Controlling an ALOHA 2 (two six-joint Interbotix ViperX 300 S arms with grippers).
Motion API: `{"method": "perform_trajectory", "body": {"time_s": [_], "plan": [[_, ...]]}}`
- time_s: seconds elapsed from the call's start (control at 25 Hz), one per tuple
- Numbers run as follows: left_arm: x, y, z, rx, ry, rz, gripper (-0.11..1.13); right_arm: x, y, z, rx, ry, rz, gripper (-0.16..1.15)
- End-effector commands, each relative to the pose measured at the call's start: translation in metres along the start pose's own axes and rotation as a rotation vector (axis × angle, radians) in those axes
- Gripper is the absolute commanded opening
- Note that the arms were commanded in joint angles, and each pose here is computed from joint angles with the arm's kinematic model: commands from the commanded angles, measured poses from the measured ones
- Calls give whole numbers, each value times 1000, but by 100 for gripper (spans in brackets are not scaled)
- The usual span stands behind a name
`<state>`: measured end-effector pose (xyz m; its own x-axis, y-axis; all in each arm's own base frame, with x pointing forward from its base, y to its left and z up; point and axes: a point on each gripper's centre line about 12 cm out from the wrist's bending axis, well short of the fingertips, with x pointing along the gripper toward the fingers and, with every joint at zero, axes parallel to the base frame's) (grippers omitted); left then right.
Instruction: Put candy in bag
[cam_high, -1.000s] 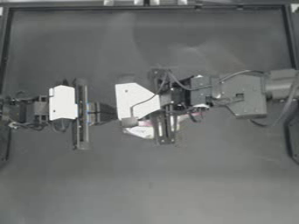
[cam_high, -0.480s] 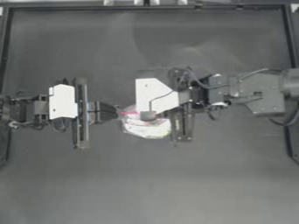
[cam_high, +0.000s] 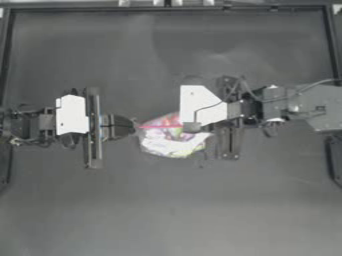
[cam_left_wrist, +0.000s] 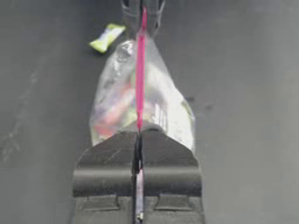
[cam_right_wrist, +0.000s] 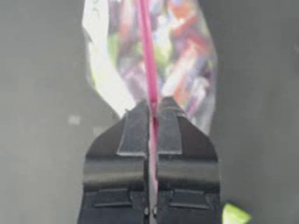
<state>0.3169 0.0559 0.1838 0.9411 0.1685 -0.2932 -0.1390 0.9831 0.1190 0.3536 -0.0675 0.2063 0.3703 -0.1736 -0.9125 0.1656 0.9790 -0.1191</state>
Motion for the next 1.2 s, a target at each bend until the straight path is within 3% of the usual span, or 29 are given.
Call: {"method": "perform_trajectory", "body": {"time_s": [0.04,0.68,1.2], "plan": [[-6,3,19,0,-65,10,5,-11,-6,-7,25,-13,-10,5],[-5,3,16,-2,-57,10,5,-15,-8,-50,100,29,-18,5],[-3,3,13,-4,-45,11,5,-16,-11,-68,124,49,-20,5]]}}
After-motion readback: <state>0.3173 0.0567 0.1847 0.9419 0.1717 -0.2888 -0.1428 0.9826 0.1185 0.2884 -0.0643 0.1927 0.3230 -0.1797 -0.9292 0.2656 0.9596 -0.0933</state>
